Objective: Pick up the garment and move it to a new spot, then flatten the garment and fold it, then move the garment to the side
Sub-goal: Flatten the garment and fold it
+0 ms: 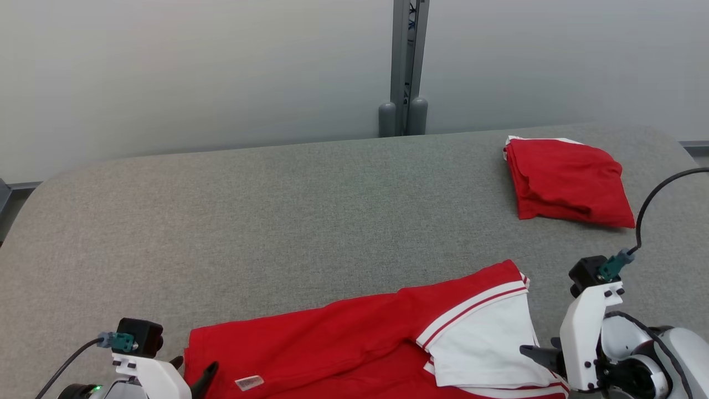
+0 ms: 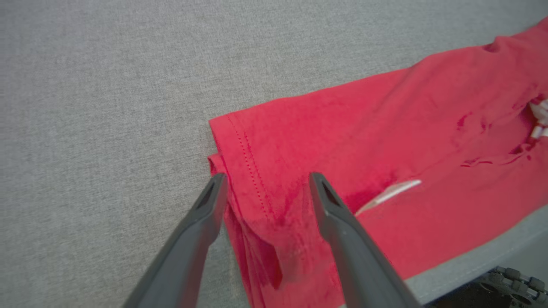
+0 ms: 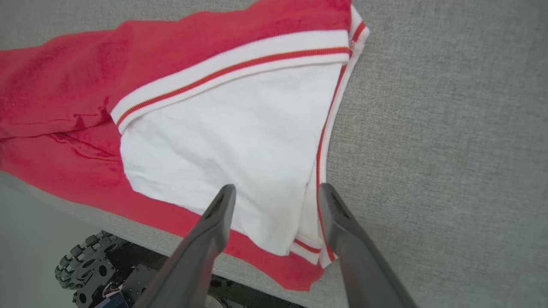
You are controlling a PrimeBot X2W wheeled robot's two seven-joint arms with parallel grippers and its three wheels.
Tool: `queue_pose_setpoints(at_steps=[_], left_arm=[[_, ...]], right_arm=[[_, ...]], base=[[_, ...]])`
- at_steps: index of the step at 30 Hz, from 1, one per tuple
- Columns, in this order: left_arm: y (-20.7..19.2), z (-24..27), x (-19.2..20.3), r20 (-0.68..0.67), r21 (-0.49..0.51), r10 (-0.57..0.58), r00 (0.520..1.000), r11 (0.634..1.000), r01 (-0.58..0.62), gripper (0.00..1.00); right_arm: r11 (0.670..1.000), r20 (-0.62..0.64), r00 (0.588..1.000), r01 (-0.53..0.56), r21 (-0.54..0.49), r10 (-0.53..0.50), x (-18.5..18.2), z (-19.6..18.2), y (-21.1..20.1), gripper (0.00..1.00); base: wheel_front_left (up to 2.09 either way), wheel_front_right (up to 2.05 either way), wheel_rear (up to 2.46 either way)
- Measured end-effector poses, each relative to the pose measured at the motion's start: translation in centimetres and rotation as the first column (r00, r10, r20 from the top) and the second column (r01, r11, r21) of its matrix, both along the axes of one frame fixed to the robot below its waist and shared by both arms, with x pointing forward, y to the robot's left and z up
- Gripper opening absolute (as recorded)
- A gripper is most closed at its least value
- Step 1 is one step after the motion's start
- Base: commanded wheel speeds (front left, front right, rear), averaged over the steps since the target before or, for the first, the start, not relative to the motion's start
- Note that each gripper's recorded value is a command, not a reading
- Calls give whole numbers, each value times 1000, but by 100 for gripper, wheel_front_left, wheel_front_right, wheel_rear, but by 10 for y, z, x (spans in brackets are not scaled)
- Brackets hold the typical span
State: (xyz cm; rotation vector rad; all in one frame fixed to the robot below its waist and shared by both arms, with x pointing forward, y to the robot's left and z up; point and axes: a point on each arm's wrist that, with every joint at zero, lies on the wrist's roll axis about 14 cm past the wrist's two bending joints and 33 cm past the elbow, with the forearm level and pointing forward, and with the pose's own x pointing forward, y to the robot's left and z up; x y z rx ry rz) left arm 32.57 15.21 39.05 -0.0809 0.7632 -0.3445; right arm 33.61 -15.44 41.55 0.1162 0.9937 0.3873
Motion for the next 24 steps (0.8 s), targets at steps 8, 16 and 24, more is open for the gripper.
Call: queue_pose_setpoints(at_steps=[8,16,24], left_arm=[[17,15,7,104,-20,90,990,996,-89,100],[33,58,25,329,-89,202,922,979,-183,100],[48,102,34,498,-149,288,818,958,-247,100]], right_arm=[[994,130,989,60,89,-72,3,18,4,100],[959,437,869,130,250,-232,27,72,6,100],[907,653,638,202,369,-408,35,117,-11,100]], base=[[0,0,0],[0,0,0],[0,0,0]])
